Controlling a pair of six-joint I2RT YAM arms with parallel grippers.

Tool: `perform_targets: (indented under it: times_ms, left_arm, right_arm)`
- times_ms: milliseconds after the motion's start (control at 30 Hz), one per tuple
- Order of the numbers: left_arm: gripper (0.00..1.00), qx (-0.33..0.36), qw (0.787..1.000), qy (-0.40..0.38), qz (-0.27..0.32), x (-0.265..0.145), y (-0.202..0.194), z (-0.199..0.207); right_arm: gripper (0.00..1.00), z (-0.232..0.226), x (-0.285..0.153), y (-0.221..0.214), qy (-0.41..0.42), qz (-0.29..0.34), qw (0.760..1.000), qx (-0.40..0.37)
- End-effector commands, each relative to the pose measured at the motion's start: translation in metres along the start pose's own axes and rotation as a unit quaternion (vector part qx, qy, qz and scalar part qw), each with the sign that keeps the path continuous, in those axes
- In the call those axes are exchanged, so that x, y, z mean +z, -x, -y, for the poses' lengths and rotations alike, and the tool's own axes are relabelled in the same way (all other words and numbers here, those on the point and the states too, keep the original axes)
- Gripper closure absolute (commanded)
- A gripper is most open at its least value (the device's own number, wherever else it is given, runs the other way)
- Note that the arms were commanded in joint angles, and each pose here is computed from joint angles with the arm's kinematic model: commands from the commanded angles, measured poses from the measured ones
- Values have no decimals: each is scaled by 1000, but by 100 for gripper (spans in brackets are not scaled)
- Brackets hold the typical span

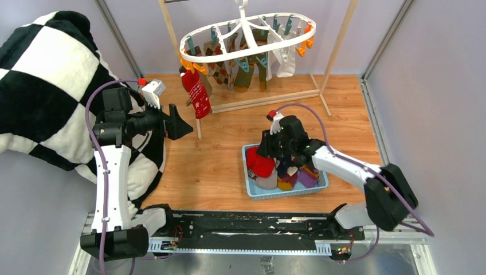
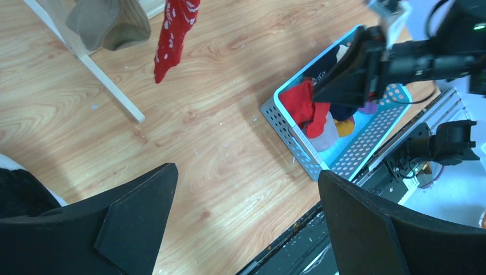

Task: Remove the socks clipped to the hanger
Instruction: Place the sock in the bin.

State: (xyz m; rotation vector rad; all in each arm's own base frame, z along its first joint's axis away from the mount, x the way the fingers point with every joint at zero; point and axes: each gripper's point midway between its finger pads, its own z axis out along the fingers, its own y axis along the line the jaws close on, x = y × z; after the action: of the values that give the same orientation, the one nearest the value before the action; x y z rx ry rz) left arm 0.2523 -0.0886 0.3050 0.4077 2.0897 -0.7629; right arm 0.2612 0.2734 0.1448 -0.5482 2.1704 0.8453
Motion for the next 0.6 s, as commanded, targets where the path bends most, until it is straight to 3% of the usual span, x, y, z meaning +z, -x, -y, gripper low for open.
perform_targets:
  times_ms: [0,100,267,300,433,500,567]
  left_arm:
    - [0,7,1000,1,22,-12,9,8]
    - [0,0,1000,8,27,-15,11,4]
    - [0,-16,999,11,34,-17,13,-6]
    - [0,-17,999,12,33,-17,13,-7]
    - [0,-27,999,9,25,-13,7,-11]
    - [0,-33,999,10,23,-12,6,-13]
    - [0,-40,999,14,21,-11,6,-15]
  right_arm:
    - [74,11,30,-21,11,-14,998,59]
    - [82,31,38,-41,-29,-27,997,72]
    - [86,60,31,-62,-108,-26,991,68]
    - [81,59,26,-56,-117,-12,992,55]
    - [43,27,-4,3,-130,87,987,-20]
    - [34,6,-18,38,-128,138,981,-53]
    - [16,-14,-27,71,-128,185,971,-81]
